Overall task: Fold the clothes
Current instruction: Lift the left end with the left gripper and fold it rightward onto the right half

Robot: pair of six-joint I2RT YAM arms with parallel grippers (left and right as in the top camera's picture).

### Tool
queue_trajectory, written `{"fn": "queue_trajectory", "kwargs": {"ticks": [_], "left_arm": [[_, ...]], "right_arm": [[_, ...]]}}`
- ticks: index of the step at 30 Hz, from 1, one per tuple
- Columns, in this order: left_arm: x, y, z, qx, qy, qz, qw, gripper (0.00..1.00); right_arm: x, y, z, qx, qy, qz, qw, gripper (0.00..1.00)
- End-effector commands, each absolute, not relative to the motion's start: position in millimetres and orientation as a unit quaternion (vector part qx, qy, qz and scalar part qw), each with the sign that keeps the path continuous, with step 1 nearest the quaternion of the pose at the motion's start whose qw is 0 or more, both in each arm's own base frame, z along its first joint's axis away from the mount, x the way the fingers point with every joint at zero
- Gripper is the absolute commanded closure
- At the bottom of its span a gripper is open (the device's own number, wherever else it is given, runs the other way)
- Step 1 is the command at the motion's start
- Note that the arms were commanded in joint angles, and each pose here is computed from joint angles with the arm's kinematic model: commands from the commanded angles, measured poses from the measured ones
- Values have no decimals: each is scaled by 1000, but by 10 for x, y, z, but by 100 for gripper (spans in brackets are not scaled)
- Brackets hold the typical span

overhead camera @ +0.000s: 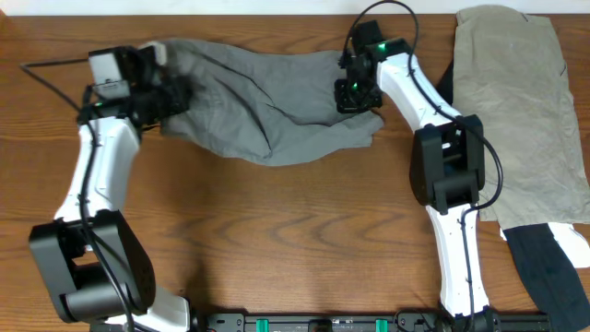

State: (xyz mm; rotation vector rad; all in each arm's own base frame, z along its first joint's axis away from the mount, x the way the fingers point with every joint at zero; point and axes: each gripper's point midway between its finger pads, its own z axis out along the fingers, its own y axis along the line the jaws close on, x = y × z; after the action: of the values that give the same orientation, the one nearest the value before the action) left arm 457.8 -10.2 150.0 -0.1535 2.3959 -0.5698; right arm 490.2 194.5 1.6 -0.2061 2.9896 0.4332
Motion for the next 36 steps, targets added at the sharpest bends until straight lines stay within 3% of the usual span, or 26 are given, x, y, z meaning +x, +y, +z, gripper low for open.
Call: {"fn": "queue_trajectory", "kwargs": {"ticks": [1, 14, 28, 34, 35, 36], "left_arm": [[4548, -604, 1543, -8, 914, -243, 323, 94], [4479, -1920, 1658, 129, 891, -250, 358, 94], [4645, -2373, 1208, 109, 892, -258, 354, 94], [4682, -2416, 1228, 112, 887, -262, 364, 93], [4687, -2429, 1241, 112, 885, -264, 366, 85], [4689, -2442, 1251, 113, 884, -265, 368, 59]], "right_arm": [[4824, 1966, -174, -69, 988, 129, 38, 99], [4830, 1953, -176, -67, 988, 131, 38, 99], [4863, 2032, -149, -61, 985, 154, 43, 99], [4869, 2031, -148, -59, 985, 154, 44, 99], [4871, 2034, -148, -59, 985, 154, 44, 99], [4872, 2036, -147, -60, 985, 155, 45, 99]]}}
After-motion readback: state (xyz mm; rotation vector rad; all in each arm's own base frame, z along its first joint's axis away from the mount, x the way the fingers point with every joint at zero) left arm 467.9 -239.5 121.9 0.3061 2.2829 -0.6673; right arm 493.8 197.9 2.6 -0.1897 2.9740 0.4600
